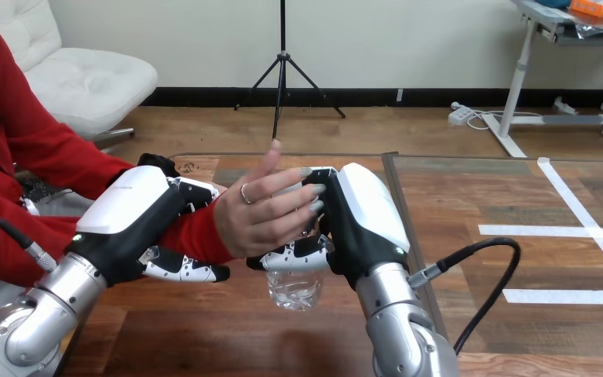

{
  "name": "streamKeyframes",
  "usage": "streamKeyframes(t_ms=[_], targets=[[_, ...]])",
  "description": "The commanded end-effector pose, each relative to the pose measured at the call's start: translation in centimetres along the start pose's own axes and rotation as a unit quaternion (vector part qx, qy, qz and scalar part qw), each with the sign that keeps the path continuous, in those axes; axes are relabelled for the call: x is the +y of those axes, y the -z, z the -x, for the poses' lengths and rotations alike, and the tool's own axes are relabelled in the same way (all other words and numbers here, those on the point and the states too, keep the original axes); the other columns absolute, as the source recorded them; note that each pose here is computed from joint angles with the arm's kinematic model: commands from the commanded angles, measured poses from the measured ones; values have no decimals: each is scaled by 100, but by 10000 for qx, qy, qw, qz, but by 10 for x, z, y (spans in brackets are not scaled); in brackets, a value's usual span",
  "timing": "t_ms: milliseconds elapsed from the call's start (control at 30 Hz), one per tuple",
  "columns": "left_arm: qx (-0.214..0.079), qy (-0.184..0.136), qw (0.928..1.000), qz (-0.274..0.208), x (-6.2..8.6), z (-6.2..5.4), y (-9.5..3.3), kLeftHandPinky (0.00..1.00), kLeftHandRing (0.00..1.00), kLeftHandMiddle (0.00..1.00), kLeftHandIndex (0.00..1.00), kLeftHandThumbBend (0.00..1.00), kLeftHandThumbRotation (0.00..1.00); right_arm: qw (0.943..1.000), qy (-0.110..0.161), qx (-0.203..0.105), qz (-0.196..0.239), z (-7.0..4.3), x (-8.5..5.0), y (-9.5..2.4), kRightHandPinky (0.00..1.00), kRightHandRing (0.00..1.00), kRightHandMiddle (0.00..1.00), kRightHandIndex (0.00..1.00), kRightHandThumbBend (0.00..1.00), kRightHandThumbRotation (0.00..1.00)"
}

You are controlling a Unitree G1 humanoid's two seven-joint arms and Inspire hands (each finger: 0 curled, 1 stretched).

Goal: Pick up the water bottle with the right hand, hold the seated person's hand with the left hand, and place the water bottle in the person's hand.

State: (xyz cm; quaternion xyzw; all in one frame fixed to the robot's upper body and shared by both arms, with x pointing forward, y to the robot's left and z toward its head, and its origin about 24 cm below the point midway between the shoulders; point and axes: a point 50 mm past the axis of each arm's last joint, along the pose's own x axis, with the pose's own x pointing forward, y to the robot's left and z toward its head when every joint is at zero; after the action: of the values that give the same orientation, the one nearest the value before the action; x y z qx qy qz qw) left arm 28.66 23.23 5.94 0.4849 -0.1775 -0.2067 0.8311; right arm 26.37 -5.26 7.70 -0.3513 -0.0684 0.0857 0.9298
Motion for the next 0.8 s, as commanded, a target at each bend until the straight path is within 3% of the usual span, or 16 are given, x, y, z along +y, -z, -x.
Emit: streamKeyframes(t_ms=[0, 767], targets=[[-1037, -658, 9921, 261, 18, -30, -31, 28, 35, 44, 47, 73, 11, 9944, 607, -866, -57, -4, -29, -42, 35, 40, 46, 48, 87, 0], [-986, -594, 9930, 271, 18, -29, -30, 28, 35, 44, 46, 73, 10, 9947, 612, -826, -45, -2, -28, -42, 36, 40, 46, 48, 88, 0]])
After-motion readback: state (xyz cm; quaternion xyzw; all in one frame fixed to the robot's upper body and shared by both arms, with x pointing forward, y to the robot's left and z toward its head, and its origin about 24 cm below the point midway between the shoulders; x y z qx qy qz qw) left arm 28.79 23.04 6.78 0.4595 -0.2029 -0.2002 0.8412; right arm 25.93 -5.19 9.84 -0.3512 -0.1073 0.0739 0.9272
